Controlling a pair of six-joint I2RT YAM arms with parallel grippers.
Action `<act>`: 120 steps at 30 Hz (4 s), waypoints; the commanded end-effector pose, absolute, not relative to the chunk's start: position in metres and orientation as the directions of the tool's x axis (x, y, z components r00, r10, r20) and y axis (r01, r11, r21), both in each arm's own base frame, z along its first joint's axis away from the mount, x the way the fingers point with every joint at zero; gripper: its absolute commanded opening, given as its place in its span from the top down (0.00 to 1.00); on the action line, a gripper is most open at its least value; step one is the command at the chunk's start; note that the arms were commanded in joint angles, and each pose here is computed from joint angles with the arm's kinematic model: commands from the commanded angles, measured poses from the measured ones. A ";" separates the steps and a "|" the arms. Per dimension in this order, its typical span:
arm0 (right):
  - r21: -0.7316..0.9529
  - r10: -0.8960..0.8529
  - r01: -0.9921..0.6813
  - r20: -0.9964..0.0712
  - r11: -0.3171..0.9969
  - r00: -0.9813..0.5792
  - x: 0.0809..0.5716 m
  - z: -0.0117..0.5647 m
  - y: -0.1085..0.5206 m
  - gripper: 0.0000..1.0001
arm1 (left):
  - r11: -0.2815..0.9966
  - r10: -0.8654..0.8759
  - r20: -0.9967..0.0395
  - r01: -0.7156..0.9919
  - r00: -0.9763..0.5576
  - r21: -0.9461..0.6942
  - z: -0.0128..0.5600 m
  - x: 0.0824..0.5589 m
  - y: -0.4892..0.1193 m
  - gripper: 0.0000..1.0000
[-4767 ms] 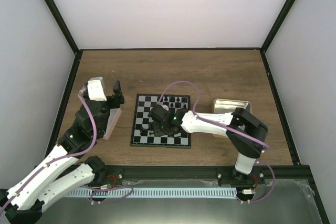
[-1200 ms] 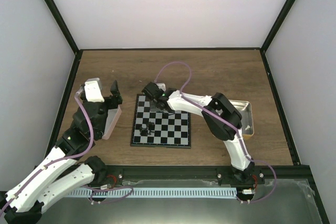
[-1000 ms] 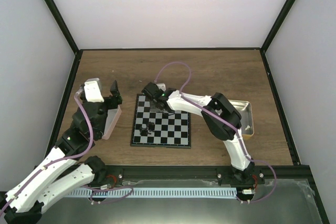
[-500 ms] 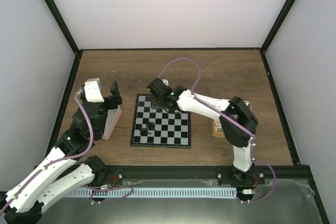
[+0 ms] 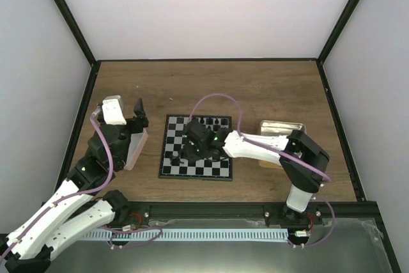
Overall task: Set up the chess pieces on the board
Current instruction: Pick up the chess piece from the chessboard, then place the chess piece on the chessboard.
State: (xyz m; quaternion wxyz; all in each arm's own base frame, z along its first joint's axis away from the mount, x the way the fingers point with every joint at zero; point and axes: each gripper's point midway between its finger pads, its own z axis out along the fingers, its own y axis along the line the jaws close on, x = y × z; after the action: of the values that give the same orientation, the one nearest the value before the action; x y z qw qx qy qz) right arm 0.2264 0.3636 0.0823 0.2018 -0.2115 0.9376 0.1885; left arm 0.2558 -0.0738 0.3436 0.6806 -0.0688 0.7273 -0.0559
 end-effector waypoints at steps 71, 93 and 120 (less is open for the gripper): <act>0.035 -0.515 -0.564 -0.365 0.825 -0.776 0.207 0.026 0.367 0.68 | 0.978 -0.209 -0.975 -0.020 -0.078 -0.208 0.343 0.261 -0.080 0.15; 0.140 -0.227 -0.328 -0.477 0.934 -0.849 0.220 0.063 0.364 0.87 | 0.977 -0.212 -0.973 -0.001 -0.088 -0.212 0.341 0.262 -0.084 0.15; 0.890 0.537 0.128 -0.145 0.438 -0.831 0.261 0.187 0.332 0.86 | 0.563 -0.280 -0.717 0.496 -0.638 -0.661 0.212 0.207 -0.232 0.43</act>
State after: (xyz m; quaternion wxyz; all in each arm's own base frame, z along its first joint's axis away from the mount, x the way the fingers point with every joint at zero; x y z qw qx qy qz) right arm 0.2609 0.3333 0.1677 0.2317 0.1530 0.8570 0.4341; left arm 0.2160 -0.2123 0.1883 0.4248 0.0673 0.8196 -0.3785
